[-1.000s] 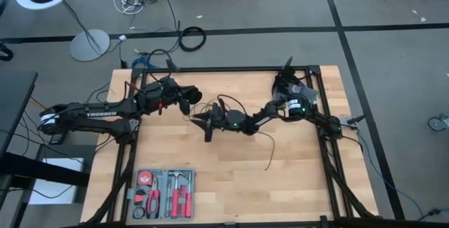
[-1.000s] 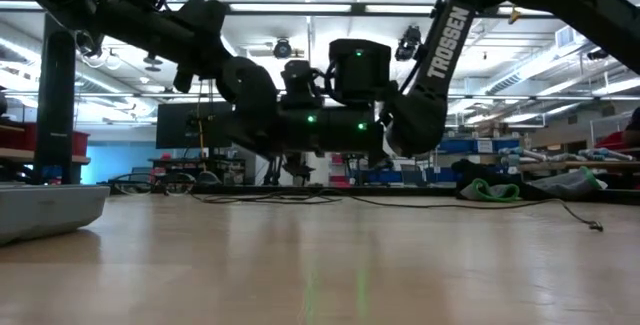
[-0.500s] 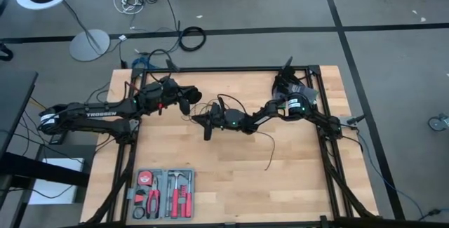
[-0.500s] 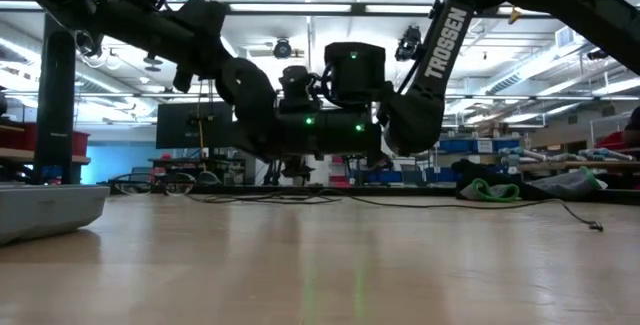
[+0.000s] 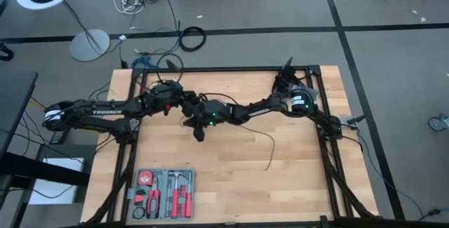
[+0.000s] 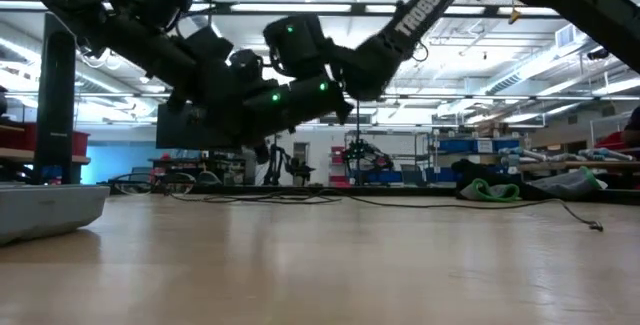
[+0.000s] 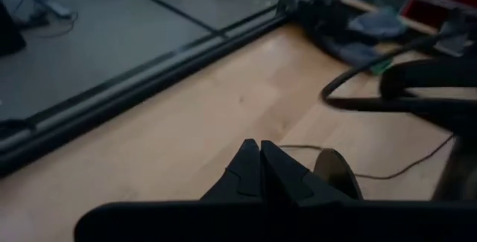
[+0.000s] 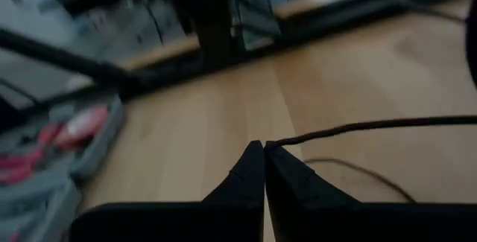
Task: Coil cords
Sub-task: Coil the black wire onto the black spool
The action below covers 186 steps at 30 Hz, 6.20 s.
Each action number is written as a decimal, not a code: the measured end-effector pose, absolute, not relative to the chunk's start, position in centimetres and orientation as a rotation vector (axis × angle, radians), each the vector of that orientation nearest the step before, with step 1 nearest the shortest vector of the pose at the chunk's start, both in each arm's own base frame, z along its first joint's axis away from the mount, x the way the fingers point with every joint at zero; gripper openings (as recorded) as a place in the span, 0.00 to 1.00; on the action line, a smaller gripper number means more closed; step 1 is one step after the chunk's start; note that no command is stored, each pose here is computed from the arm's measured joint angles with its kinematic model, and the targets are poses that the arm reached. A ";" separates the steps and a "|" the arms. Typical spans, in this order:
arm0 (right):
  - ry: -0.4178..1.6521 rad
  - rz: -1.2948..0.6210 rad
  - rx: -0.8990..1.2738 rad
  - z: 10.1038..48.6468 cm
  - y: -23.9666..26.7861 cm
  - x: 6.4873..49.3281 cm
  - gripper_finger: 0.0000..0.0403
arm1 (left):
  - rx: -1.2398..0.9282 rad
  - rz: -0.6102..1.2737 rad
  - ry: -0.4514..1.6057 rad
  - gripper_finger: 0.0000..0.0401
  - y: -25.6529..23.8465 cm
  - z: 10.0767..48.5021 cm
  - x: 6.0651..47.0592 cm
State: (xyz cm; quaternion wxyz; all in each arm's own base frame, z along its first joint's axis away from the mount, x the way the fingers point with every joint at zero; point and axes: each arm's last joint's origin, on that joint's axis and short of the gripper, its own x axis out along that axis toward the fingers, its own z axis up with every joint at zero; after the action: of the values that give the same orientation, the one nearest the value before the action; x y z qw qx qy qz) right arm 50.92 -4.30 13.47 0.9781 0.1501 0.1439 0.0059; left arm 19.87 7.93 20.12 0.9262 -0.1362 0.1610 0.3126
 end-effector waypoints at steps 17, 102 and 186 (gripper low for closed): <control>0.472 -0.215 -0.001 21.0 -5.5 47.8 0.00 | -0.372 0.540 0.510 0.00 7.3 18.5 19.3; 0.238 -0.313 0.138 13.9 -6.9 48.2 0.46 | -0.390 0.658 -0.183 0.00 3.8 17.7 13.9; 0.065 -0.453 0.329 10.1 0.5 30.4 0.27 | -0.116 0.446 -0.055 0.00 5.9 22.5 28.1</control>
State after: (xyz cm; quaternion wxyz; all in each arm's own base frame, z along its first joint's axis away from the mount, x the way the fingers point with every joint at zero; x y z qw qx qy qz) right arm 30.40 0.47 10.05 0.9605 0.1624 0.0318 -0.2236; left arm 28.13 5.89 22.45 0.9732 -0.0577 -0.0270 0.2209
